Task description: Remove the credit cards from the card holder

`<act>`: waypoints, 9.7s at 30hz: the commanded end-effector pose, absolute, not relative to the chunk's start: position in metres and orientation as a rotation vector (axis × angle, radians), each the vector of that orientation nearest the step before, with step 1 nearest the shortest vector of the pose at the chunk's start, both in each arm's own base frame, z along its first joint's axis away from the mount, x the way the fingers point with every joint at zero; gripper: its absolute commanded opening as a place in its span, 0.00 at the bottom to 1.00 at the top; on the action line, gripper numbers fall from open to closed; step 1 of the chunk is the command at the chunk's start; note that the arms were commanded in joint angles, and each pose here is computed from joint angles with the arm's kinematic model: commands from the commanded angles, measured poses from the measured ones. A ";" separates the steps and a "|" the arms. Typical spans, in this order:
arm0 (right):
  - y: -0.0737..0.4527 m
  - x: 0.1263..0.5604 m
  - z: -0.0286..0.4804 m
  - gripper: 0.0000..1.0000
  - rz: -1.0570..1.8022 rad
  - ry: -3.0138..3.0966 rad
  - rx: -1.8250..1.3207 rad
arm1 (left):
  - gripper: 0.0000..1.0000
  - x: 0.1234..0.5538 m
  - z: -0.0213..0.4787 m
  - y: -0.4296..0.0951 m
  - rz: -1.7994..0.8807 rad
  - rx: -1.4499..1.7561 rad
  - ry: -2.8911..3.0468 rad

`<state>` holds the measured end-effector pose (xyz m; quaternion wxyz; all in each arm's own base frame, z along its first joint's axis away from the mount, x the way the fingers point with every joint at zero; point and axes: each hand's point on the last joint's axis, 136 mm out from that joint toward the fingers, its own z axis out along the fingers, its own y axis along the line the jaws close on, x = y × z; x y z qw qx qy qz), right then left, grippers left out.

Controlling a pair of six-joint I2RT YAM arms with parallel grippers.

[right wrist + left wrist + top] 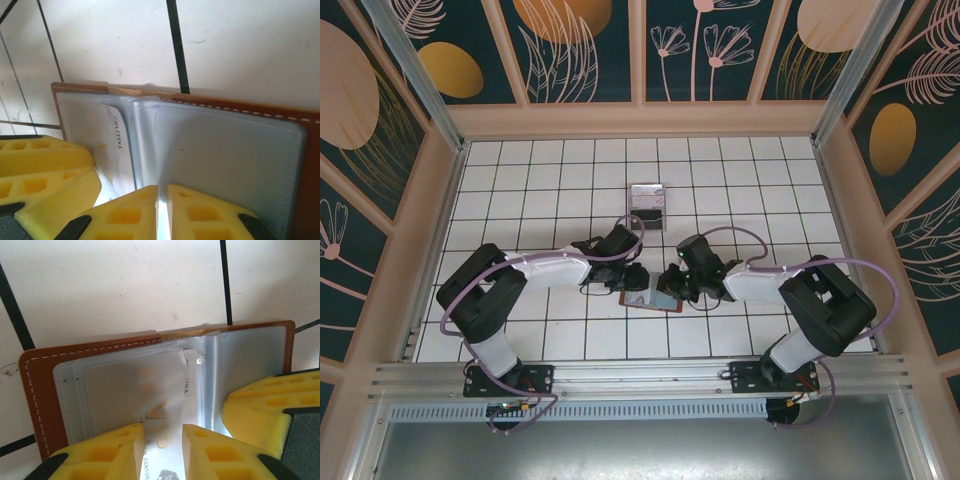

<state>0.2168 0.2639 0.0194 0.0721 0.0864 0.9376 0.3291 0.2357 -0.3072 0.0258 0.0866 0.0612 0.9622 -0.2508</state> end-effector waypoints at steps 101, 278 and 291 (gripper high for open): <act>0.280 0.246 0.024 0.22 0.863 2.866 0.092 | 0.20 0.231 0.012 -0.298 -0.690 0.186 2.911; 0.300 0.530 0.185 0.52 -0.413 1.770 -1.639 | 0.95 0.280 0.066 -0.145 -0.134 -0.166 2.678; 0.261 0.485 0.205 0.99 -0.303 1.881 -1.237 | 0.98 0.336 0.091 -0.134 0.077 0.011 2.406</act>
